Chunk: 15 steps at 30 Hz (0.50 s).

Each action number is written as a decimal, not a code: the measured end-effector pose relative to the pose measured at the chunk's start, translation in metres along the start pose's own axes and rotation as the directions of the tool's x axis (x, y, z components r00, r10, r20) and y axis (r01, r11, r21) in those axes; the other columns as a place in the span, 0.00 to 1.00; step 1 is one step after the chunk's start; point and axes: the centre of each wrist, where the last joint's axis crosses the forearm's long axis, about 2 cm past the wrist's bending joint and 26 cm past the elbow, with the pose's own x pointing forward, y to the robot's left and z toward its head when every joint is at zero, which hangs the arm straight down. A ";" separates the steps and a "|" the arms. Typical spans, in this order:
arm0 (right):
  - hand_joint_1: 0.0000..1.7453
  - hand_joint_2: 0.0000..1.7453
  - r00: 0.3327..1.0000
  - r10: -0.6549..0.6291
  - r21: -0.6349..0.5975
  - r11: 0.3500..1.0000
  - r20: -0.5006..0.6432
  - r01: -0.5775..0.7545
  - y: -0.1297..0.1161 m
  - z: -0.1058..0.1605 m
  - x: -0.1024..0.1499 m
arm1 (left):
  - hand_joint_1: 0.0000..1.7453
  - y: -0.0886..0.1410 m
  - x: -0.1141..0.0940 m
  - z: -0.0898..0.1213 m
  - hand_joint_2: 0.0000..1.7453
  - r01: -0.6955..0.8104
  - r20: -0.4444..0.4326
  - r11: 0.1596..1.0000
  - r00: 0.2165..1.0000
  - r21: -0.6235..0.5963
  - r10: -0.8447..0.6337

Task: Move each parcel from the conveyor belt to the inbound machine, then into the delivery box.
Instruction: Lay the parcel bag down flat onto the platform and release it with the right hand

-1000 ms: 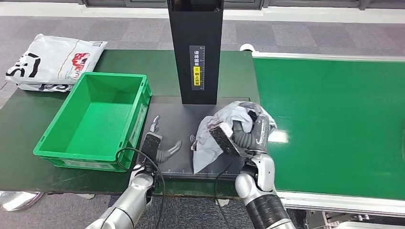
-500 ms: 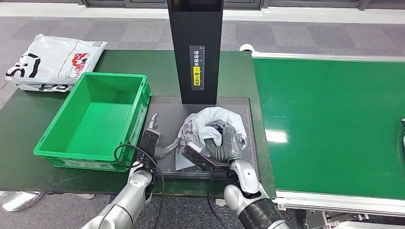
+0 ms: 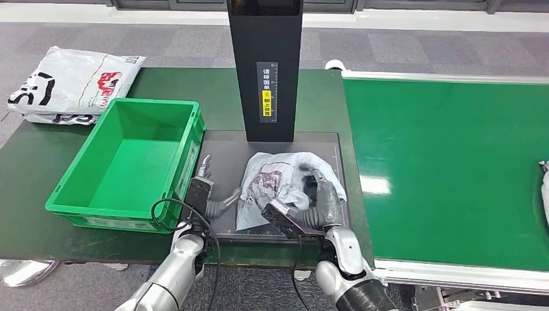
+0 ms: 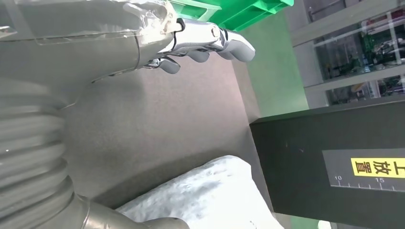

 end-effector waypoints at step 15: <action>0.00 1.00 0.909 -0.404 -0.361 0.836 0.102 0.412 -0.046 0.003 -0.026 | 0.00 -0.024 0.000 0.014 1.00 0.231 0.068 0.933 0.973 -0.276 -0.221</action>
